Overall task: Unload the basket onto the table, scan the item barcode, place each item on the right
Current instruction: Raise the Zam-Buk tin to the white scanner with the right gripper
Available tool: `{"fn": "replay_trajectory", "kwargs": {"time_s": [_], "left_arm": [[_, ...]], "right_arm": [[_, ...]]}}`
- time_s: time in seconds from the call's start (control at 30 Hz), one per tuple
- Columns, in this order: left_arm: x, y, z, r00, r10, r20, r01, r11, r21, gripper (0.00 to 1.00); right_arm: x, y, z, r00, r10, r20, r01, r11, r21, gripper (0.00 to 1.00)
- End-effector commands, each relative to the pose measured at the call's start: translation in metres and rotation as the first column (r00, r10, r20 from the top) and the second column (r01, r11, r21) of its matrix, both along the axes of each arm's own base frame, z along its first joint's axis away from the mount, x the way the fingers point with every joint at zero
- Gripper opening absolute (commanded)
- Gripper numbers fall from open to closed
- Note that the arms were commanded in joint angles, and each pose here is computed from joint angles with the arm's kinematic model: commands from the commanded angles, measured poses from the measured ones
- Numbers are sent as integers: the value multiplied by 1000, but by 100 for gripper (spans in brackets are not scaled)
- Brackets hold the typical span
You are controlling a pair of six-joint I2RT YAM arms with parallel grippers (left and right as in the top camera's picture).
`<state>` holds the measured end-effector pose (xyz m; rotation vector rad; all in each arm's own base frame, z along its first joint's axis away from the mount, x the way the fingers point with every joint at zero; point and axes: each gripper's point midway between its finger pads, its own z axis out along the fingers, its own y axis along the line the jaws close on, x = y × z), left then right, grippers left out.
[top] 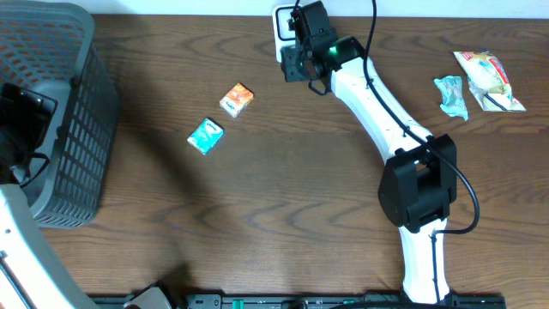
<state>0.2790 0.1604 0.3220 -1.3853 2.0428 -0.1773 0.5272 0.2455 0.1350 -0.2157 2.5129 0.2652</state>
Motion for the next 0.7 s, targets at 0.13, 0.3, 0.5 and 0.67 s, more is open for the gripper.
{"fn": "replay_trajectory", "kwargs": {"time_s": [0.13, 0.3, 0.5, 0.67], "left_arm": [[-2, 1, 7, 1000, 13, 16, -13, 1000, 9, 98], [-2, 1, 7, 1000, 13, 16, -13, 1000, 9, 97], [-2, 1, 7, 1000, 13, 16, -13, 1000, 9, 98], [-2, 1, 7, 1000, 13, 16, -13, 1000, 9, 98]], "right_arm": [[34, 6, 54, 976, -40, 216, 25, 997, 71, 43], [58, 9, 72, 941, -52, 333, 17, 994, 105, 43], [97, 17, 71, 872, -90, 480, 12, 986, 163, 46], [120, 12, 60, 816, -148, 559, 58, 983, 176, 48]]}}
